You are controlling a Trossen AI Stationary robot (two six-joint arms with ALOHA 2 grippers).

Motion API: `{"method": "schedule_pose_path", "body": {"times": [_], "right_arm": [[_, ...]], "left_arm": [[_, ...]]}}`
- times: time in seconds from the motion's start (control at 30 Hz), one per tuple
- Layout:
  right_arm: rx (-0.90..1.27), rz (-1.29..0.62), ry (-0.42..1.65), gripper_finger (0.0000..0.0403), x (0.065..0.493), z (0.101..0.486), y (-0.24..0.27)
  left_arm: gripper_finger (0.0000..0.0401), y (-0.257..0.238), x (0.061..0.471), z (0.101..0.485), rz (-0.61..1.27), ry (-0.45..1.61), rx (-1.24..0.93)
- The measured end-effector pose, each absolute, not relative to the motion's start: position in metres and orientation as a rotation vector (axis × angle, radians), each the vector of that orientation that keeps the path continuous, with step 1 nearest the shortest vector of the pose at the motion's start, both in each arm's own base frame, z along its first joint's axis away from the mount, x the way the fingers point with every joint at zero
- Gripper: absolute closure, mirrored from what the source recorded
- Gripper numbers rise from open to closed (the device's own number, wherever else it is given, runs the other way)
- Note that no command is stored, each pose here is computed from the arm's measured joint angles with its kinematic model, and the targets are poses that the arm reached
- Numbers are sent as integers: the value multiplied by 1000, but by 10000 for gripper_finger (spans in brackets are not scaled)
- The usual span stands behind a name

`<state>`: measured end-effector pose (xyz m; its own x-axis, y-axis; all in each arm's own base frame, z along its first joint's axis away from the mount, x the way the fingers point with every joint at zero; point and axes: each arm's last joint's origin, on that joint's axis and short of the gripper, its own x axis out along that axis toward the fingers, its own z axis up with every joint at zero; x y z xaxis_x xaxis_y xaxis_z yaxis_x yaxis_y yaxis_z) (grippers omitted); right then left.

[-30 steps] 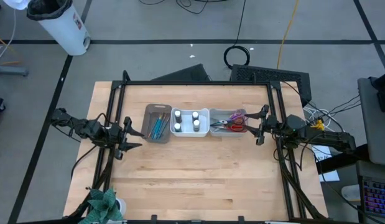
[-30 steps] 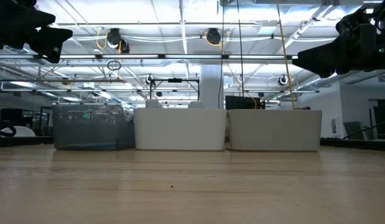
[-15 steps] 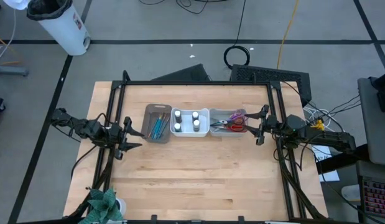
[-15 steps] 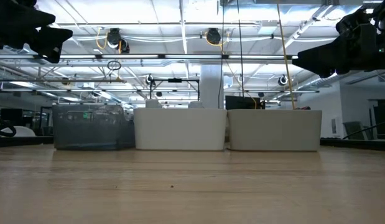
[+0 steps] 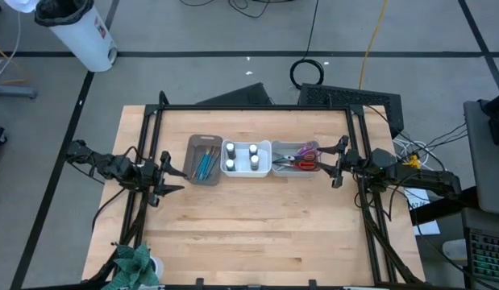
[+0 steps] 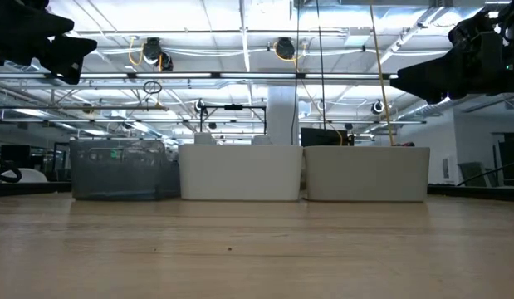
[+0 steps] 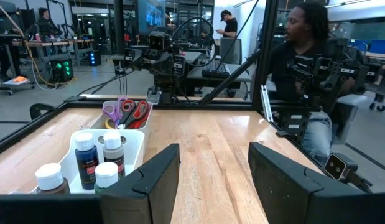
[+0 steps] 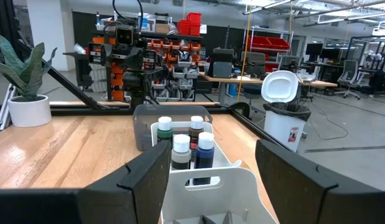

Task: Pick & Place Paint Supplies
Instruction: Return to Home Position

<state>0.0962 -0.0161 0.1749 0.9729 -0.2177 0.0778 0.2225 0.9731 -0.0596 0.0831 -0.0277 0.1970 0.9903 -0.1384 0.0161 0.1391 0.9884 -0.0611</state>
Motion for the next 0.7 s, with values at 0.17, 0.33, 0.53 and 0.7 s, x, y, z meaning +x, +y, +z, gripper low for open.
{"method": "schedule_pose_path", "body": {"times": [0.17,0.33,0.53,0.7], "right_arm": [[-68,-222,-71,177,96,175,-16],[-68,-222,-72,178,96,175,-16],[-68,-222,-72,179,96,175,-16],[-68,-222,-72,179,96,175,-16]], "left_arm": [[201,-28,83,197,-139,-12,-62],[201,-28,83,197,-139,-12,-62],[201,-28,83,197,-139,-11,-62],[201,-28,83,197,-139,-12,-62]]}}
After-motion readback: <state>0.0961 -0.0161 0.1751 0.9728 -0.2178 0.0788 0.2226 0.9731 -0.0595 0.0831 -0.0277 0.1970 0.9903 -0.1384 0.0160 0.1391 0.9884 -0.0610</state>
